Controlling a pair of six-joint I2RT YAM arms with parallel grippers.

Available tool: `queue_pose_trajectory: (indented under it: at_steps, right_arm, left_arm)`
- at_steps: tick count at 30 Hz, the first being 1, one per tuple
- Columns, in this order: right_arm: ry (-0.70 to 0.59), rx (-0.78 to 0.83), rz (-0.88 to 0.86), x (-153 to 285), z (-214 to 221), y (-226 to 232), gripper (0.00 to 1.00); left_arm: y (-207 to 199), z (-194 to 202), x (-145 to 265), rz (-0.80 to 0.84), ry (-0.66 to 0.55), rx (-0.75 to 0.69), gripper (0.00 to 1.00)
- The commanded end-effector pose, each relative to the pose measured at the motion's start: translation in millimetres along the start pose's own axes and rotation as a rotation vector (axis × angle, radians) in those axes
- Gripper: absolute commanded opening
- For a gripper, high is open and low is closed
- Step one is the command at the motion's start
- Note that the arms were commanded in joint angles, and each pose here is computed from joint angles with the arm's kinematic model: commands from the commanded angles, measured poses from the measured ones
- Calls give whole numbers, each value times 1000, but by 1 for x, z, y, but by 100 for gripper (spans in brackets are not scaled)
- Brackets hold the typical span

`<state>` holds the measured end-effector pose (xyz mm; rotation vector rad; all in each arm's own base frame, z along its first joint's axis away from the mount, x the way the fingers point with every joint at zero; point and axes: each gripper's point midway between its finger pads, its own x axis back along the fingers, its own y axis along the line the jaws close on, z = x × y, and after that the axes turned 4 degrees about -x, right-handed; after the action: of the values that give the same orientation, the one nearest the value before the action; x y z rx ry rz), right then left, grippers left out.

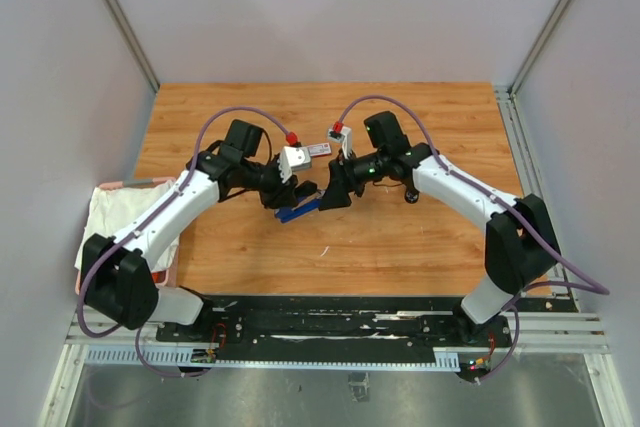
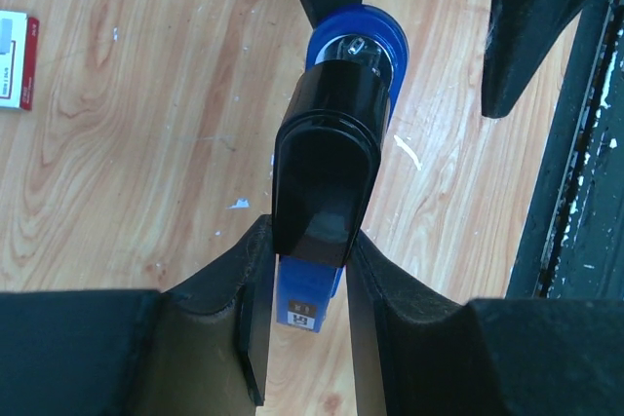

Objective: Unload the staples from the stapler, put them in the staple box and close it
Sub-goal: Unload the staple at the center of the board.

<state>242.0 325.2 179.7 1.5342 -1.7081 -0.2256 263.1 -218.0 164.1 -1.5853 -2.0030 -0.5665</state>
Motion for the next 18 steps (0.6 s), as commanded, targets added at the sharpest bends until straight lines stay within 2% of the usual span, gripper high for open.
queue_pose_trajectory:
  at_steps: [1,3,10,18]
  right_arm:
    - [-20,-43,-98,-5,-7,18,62]
    - [-28,-57,-93,-6,-5,15,52]
    - [-57,-105,-12,-3,-6,-6,48]
    - [-61,-178,3,-1,-5,-16,38]
  left_arm:
    - [6,-27,7,-53,-91,-60,0]
    - [6,-27,8,-57,-91,-66,0]
    - [1,-26,8,-41,-106,-90,0]
    - [1,-31,13,-78,-110,-128,0]
